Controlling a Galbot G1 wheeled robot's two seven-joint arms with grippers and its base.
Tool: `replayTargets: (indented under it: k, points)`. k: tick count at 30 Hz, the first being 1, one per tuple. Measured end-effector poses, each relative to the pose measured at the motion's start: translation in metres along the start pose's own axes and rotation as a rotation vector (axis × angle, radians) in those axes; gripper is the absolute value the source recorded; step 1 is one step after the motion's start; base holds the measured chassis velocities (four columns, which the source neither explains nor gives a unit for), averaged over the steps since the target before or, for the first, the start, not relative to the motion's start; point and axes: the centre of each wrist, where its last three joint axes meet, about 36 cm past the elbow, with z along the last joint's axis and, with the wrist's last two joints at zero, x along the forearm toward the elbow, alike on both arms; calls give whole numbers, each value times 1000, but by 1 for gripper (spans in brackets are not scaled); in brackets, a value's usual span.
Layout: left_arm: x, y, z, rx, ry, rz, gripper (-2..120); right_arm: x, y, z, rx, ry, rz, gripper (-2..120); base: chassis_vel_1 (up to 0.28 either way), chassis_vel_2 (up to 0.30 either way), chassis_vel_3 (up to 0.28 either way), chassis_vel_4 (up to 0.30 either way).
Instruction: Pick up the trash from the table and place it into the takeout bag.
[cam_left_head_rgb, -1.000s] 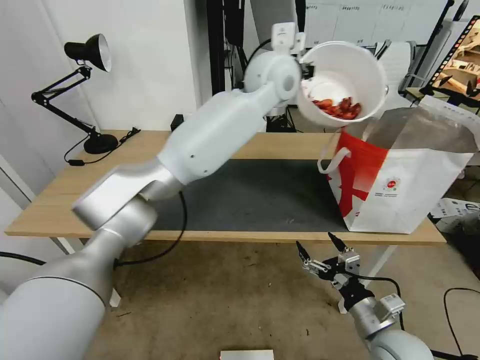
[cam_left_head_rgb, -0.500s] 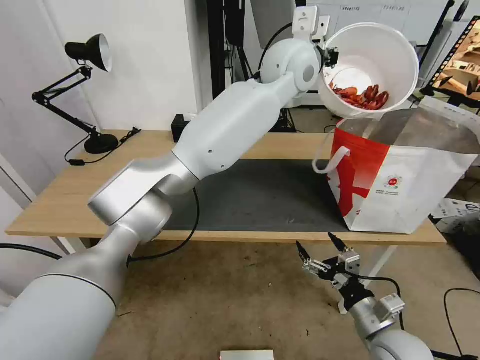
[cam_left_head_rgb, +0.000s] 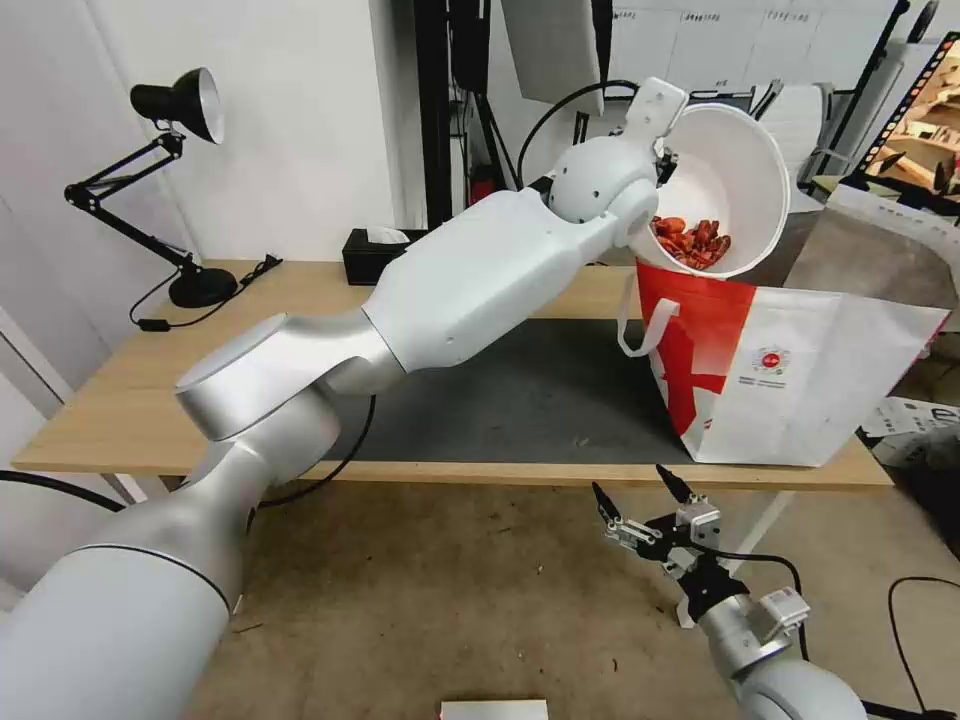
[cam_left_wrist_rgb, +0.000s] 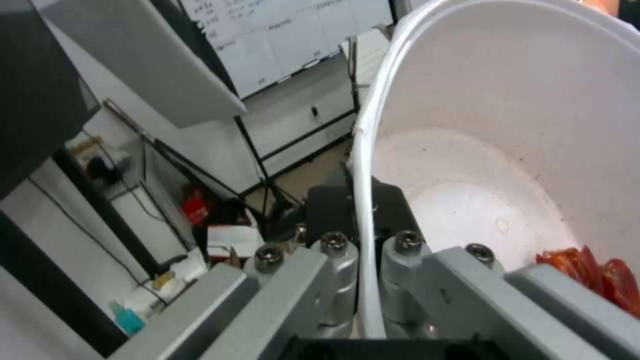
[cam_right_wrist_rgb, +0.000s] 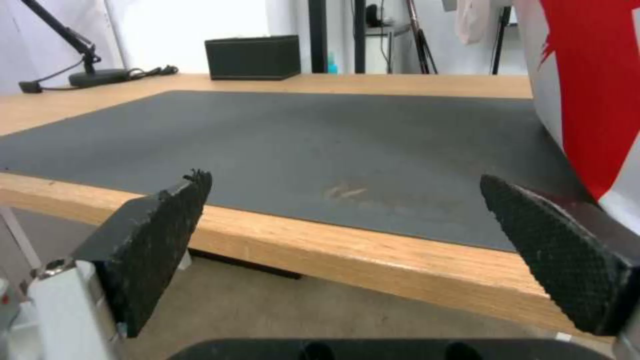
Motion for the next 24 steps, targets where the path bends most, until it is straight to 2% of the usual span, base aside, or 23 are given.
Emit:
replayTargets:
  k: [3, 9, 11, 12, 14, 16, 17, 20, 21, 24]
  points:
    - [3, -9, 3, -49, -13, 5, 0, 0, 0, 0, 0, 0, 0, 100, 0, 0, 0, 0]
    - [5, -17, 8, -83, -53, 35, 0, 0, 0, 0, 0, 0, 0, 100, 0, 0, 0, 0]
    - [8, -24, 10, -84, -117, 75, 5, 0, 0, 0, 0, 0, 0, 100, 0, 0, 0, 0]
    - [9, -26, 10, -81, -156, 98, 11, 0, 0, 0, 0, 0, 0, 100, 0, 0, 0, 0]
    - [10, -28, 10, -82, -177, 110, 15, 0, 0, 0, 0, 0, 0, 100, 0, 0, 0, 0]
    - [13, -32, 9, -88, -213, 127, 25, 0, 0, 0, 0, 0, 0, 100, 0, 0, 0, 0]
    - [13, -32, 9, -88, -213, 127, 25, 0, 0, 0, 0, 0, 0, 100, 0, 0, 0, 0]
    - [16, -37, 7, -99, -242, 142, 39, 0, 0, 0, 0, 0, 0, 100, 0, 0, 0, 0]
    - [16, -37, 7, -99, -242, 142, 39, 0, 0, 0, 0, 0, 0, 100, 0, 0, 0, 0]
    - [17, -38, 7, -94, -258, 142, 53, 0, 0, 0, 0, 0, 0, 100, 0, 0, 0, 0]
